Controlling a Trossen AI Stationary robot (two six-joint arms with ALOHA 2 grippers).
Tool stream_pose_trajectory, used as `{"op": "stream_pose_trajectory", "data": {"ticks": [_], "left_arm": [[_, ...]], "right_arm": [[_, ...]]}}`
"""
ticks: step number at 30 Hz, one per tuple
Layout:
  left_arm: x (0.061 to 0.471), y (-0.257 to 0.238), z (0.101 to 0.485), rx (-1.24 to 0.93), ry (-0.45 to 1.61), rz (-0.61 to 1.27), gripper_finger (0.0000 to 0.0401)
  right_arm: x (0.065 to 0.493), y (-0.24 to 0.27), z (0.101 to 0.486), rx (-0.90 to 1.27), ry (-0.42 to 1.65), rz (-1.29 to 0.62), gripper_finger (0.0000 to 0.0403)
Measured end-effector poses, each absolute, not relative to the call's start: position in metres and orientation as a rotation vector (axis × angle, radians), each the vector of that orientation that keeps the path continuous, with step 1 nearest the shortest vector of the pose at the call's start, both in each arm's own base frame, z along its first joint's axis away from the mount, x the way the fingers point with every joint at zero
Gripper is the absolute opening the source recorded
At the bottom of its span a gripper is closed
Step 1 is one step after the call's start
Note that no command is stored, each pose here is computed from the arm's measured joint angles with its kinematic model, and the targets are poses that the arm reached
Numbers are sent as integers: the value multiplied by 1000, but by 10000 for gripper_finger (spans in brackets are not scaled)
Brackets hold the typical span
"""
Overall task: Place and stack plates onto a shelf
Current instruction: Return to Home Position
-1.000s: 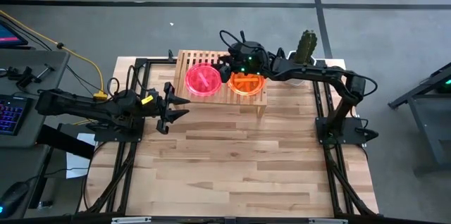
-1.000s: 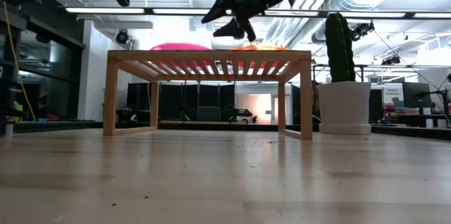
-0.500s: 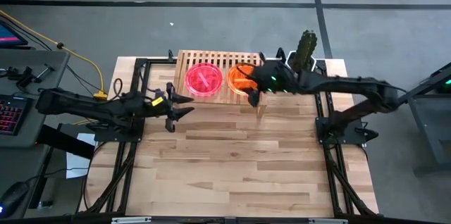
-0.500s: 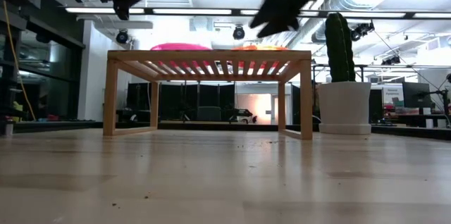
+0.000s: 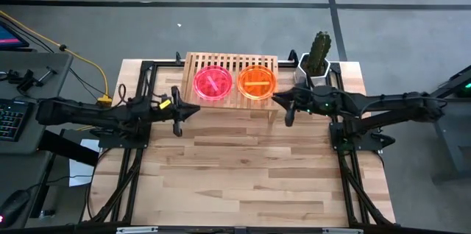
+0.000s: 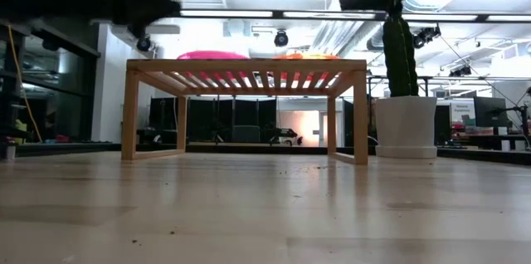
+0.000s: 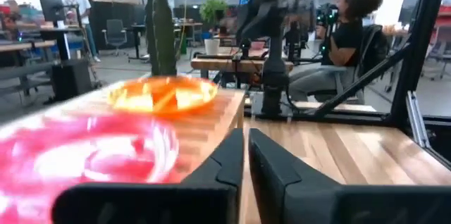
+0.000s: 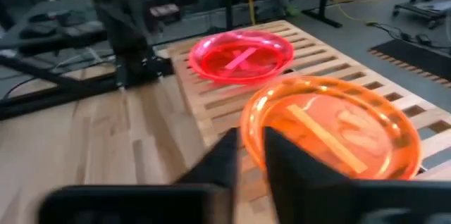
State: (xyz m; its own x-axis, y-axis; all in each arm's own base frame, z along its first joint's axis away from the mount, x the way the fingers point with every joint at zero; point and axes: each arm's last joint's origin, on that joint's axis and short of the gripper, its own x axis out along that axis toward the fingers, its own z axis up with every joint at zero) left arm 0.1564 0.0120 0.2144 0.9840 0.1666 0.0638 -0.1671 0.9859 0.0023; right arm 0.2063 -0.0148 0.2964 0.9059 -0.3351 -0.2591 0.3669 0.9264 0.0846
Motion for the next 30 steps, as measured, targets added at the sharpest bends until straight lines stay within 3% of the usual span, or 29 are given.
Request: {"op": "stream_pose_trajectory", "data": {"ticks": [2,6,10,18,30], "left_arm": [[150,12,196,-19,-67,168,11],[139,10,173,-51,-69,157,4],[138,5,173,-28,-69,113,2],[137,0,174,-2,-68,78,1],[136,7,172,-14,-52,296,1]], "right_arm": [[203,-11,298,125,239,-349,14],[199,-2,299,112,256,-312,29],[195,5,290,93,342,-317,6],[174,16,231,155,420,-304,2],[130,6,169,263,208,-195,0]]}}
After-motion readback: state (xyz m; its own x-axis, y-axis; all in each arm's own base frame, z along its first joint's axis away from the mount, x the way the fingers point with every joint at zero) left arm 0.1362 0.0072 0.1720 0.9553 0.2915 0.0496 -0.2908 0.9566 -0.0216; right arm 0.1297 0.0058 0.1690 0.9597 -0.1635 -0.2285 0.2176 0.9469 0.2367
